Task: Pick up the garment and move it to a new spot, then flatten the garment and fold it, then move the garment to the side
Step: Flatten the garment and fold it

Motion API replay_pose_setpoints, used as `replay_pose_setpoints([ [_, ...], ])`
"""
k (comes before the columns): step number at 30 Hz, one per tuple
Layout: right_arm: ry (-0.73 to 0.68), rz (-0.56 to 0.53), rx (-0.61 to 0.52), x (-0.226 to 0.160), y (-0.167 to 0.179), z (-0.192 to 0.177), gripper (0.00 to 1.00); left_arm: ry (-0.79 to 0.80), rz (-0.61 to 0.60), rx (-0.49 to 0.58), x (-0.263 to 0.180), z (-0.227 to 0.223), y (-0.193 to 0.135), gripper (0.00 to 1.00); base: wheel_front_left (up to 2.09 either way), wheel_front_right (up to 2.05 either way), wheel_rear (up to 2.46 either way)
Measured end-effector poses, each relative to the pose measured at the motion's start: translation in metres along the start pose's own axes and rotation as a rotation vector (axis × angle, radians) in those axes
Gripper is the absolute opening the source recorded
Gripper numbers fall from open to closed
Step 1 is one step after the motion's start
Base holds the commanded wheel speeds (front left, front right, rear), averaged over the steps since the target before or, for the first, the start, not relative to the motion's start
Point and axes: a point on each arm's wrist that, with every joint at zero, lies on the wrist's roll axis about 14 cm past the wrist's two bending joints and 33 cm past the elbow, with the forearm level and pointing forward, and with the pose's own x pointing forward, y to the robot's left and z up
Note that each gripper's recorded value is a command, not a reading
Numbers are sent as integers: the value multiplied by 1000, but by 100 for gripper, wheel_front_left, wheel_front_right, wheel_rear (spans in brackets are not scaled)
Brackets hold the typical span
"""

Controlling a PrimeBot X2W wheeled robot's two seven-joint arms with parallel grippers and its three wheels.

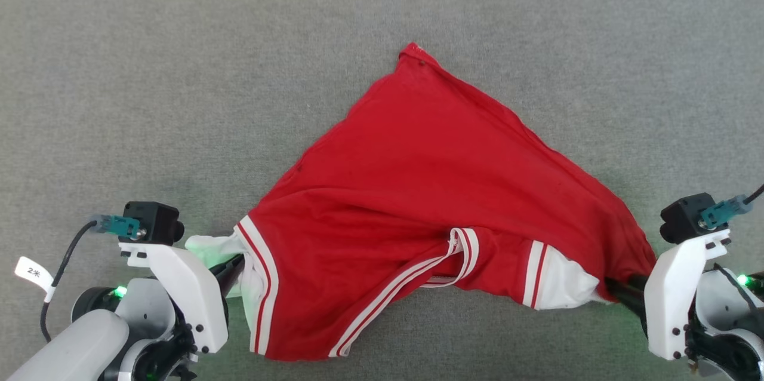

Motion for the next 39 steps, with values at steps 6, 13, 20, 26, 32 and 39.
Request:
replay_pose_setpoints([
  [6,-102,-8,-40,-23,3,19,100,-26,5,3,-10,3,-1,0,0,0,0],
  [13,-311,-30,-104,-76,13,59,100,-54,4,0,-24,0,-5,0,0,0,0],
  [20,-506,-10,-220,-109,41,106,100,-72,4,-12,-34,-4,-7,0,0,0,0],
  [26,-566,73,-324,-90,75,149,100,-83,3,-29,-42,-9,-8,0,0,0,0],
  [32,-519,118,-407,-51,96,186,100,-99,10,-43,-47,-12,-7,0,0,0,0],
  [39,-401,117,-476,9,112,223,100,-112,10,-73,-48,-17,-6,0,0,0,0],
])
